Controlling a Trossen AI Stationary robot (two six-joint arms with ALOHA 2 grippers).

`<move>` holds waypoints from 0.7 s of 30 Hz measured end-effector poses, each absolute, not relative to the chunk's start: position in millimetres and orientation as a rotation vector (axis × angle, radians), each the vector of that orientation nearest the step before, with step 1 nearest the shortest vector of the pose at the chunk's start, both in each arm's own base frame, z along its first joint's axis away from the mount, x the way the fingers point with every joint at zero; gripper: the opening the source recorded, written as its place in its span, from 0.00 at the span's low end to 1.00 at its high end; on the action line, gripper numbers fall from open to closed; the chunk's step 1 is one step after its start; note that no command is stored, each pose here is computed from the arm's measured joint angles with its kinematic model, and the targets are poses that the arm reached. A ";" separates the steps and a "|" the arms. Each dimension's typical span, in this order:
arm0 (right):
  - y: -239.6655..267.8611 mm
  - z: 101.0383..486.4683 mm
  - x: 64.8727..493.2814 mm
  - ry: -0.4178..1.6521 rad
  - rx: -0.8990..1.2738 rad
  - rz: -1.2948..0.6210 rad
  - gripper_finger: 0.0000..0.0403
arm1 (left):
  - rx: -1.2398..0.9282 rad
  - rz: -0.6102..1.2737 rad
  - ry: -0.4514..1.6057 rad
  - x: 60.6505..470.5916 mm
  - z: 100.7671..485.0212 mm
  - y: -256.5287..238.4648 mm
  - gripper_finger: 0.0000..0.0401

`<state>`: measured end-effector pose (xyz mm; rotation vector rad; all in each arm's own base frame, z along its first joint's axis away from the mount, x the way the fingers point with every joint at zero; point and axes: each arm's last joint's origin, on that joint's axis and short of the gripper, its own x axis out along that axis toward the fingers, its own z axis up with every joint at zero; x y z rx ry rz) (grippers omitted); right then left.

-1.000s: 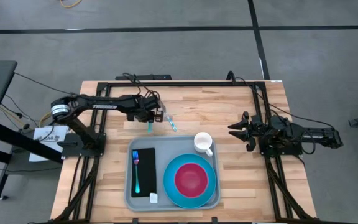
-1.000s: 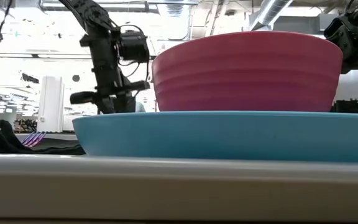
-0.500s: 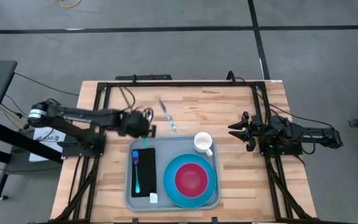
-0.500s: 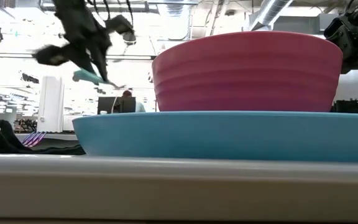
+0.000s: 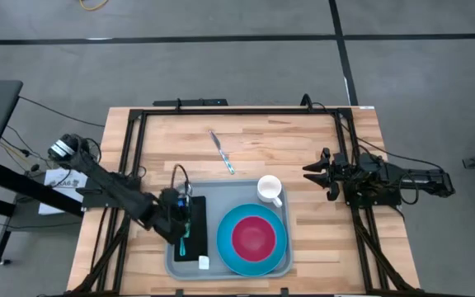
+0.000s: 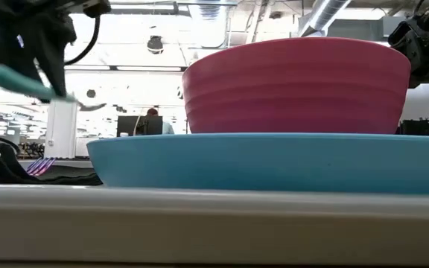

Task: Set up tray
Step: Put the green spoon on top of the black napkin on the gray tray to the right of the blue fork

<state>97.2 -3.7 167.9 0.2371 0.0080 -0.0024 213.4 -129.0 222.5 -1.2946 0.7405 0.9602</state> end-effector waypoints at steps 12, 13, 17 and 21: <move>-3.7 167.9 97.2 0.008 0.237 -0.003 0.32 | -1.284 1.024 0.835 234.9 169.7 -158.1 0.12; -3.7 167.9 97.2 0.008 0.237 -0.003 0.32 | -1.281 1.027 0.839 235.5 168.0 -158.6 0.12; -3.7 167.9 97.2 0.008 0.237 -0.002 0.32 | -1.283 1.045 0.830 236.0 164.7 -158.8 0.12; -3.7 167.9 97.2 0.008 0.237 -0.003 0.32 | -1.296 1.047 0.822 235.8 164.9 -159.6 0.12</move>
